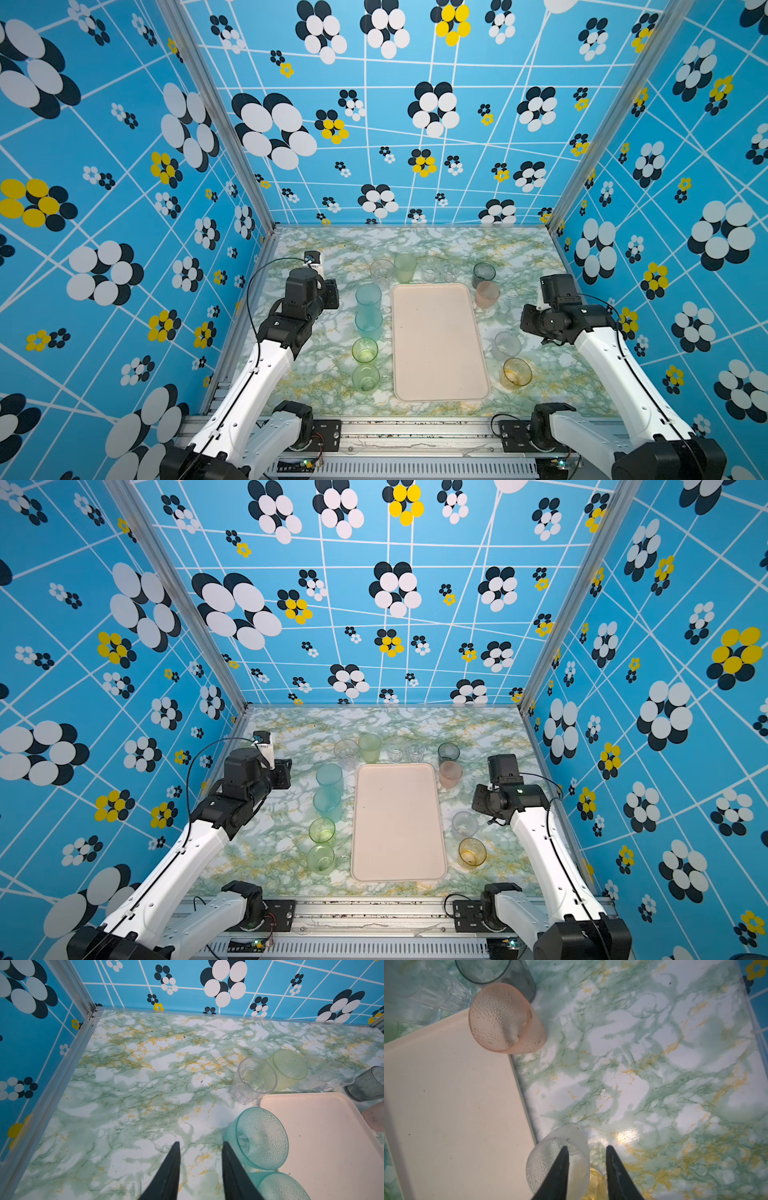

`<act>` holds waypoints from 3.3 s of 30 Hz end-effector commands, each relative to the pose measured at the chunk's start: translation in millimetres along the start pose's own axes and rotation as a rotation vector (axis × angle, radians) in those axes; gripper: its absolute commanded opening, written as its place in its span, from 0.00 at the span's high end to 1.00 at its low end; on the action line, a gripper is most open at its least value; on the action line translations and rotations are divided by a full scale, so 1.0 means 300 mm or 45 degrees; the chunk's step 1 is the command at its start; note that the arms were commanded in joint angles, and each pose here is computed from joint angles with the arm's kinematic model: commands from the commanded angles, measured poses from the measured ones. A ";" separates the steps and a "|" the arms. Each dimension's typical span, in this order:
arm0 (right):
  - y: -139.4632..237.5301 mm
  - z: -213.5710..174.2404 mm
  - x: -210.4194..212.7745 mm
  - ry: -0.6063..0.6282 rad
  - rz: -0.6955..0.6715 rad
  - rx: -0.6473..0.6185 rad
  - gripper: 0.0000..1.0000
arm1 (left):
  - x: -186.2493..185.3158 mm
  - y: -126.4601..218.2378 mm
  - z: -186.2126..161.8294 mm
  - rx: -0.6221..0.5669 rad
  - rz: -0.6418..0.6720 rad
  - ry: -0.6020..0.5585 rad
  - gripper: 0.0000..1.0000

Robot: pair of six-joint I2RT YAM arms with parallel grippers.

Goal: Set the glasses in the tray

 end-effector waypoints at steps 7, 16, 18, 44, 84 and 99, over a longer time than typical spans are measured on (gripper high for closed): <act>-0.012 -0.083 0.026 -0.017 0.064 0.128 0.71 | -0.020 -0.020 -0.007 0.066 -0.047 0.025 0.70; -0.067 -0.104 0.030 -0.010 0.059 0.243 0.72 | 0.006 -0.038 -0.017 0.087 -0.041 0.049 0.70; -0.073 -0.108 0.032 -0.008 0.060 0.258 0.72 | 0.011 -0.041 -0.017 0.087 -0.041 0.052 0.70; -0.143 -0.144 0.052 0.008 0.096 0.427 0.78 | 0.047 -0.071 -0.041 0.104 -0.059 0.097 0.71; -0.050 0.275 0.686 0.646 0.252 0.077 1.00 | 0.022 -0.109 -0.029 0.152 -0.102 0.127 0.72; -0.190 0.403 0.941 0.739 0.353 0.117 1.00 | 0.012 -0.129 -0.036 0.200 -0.113 0.119 0.72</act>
Point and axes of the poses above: each gripper's point midway between its finger pads, its own y axis back along the fingers, its own x axis along the line the jaws close on, z = x × y, the point moved 3 cm from there along y, back along the fingers, and after that the axes turned 15 degrees about y, right-handed, at the moved point
